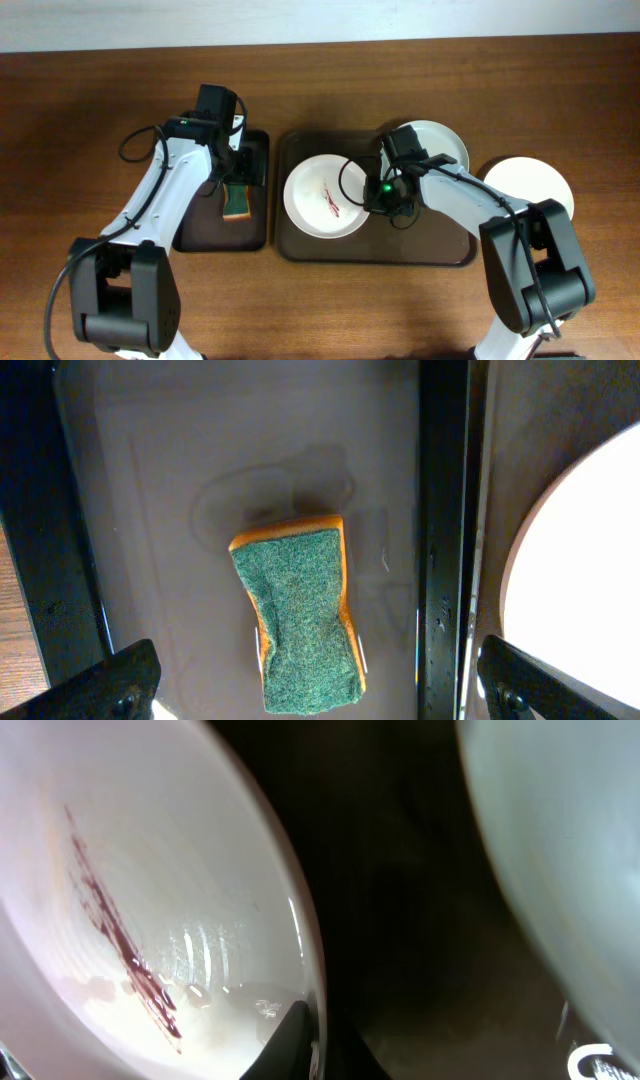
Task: Clean dirty plates on tray and stack at the side
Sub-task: 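Return the right gripper to grip the pink plate's rim, then lift the sponge from the black tray with the left gripper toward the pink plate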
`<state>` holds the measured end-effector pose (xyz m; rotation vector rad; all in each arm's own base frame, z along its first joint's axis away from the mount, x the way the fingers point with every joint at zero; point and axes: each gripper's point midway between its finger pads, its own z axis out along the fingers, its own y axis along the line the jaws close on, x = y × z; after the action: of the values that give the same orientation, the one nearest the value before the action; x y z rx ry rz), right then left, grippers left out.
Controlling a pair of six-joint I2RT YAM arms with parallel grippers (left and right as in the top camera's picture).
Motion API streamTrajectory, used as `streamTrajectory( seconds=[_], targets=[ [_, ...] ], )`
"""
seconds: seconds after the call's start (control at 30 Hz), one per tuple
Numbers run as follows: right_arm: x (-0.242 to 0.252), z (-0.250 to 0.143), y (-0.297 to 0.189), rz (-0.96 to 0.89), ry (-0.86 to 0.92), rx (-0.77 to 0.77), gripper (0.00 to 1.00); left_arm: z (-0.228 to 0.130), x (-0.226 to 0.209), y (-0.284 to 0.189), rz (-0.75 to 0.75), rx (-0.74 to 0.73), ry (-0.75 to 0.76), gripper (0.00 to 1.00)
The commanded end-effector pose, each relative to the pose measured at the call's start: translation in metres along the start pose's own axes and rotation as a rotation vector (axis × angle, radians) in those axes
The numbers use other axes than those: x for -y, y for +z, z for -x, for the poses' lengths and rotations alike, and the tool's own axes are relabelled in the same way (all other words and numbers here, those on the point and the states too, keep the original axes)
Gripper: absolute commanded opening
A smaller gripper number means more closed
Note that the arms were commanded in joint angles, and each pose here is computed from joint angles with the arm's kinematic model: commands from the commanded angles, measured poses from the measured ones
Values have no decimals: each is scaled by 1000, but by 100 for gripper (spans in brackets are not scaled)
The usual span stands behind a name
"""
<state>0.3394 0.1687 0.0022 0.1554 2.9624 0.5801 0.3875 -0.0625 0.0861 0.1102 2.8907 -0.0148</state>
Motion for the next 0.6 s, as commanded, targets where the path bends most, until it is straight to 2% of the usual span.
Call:
streamTrajectory(
  seconds=[0.0, 0.27, 0.37, 0.43, 0.47, 0.57],
  targets=[
    [22, -5, -1, -114, -15, 7, 6, -9, 0, 4, -6, -22, -1, 100],
    [26, -1, -7, -151, -21, 35, 6, -43, -2, 42, 1, -80, -29, 100],
    [27, -3, -7, -156, -18, 26, 6, -56, -3, 56, 4, -88, -101, 98],
    [27, -3, -7, -156, -18, 25, 6, -60, -3, 65, 4, -74, -139, 86],
    [27, -3, -7, -156, -18, 24, 6, -60, -3, 69, 2, -62, -162, 77],
    [28, -4, -7, -156, -18, 24, 6, -56, -3, 74, -3, -25, -173, 72]
  ],
)
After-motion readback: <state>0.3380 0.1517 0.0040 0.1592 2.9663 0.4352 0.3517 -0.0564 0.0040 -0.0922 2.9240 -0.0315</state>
